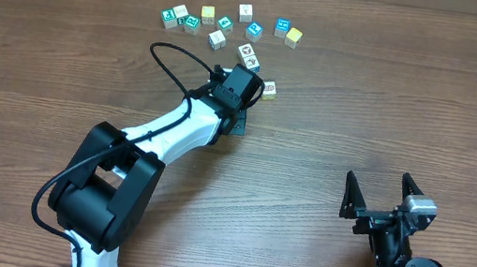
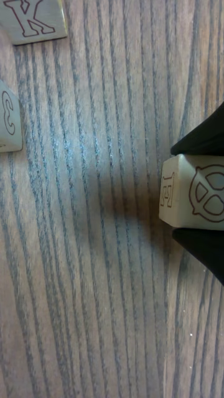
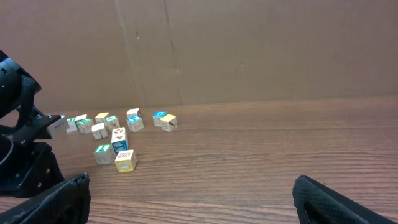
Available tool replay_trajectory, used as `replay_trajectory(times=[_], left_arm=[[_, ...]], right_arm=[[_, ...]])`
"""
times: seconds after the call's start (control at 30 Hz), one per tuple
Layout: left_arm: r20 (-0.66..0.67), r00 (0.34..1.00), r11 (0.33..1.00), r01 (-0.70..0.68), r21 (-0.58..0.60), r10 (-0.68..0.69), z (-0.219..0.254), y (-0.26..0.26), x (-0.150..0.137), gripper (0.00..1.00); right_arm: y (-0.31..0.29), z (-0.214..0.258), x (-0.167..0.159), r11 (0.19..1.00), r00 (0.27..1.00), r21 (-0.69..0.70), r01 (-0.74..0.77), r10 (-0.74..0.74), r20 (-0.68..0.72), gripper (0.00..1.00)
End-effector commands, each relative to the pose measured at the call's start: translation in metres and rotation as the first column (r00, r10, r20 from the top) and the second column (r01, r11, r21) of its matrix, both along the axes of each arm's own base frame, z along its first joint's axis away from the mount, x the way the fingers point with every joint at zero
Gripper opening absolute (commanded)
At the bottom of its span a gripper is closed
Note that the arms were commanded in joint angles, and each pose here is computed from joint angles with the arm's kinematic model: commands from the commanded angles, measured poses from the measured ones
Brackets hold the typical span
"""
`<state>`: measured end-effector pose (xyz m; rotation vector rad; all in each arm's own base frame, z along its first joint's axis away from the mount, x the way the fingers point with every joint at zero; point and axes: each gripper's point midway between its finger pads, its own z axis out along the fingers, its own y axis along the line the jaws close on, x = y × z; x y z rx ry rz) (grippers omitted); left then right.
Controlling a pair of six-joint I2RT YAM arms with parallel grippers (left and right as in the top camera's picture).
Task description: Form a horizontal line
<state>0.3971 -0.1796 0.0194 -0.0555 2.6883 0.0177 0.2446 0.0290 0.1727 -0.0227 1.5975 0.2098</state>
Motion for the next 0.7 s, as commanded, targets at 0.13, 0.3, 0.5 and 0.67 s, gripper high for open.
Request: replay_trajectory(times=[0.13,0.3,0.5,0.67], left_arm=[[-0.013,1.0,0.999,0.019,0.036,-0.018,-0.0082,0.0016,-0.0044,0.37],[-0.014,1.0,0.999,0.02,0.033,-0.02,-0.0084,0.0011,-0.0046,0.39],[-0.014,1.0,0.999,0.02,0.033,-0.019,-0.0084,0.0011,-0.0046,0.4],[-0.014,1.0,0.999,0.02,0.033,-0.019,-0.0084,0.0011,-0.0046,0.41]], right_arm=[[0.0003,-0.0012,-0.0001,1.0,1.0,-0.004,-0.003,0.003,0.007,1.0],[0.0003,-0.0012,-0.0001,1.0,1.0,-0.004,-0.003,0.003,0.007,1.0],[0.0003,-0.0012,-0.0001,1.0,1.0,-0.004,-0.003,0.003,0.007,1.0],[0.0003,-0.0012,-0.0001,1.0,1.0,-0.004,-0.003,0.003,0.007,1.0]])
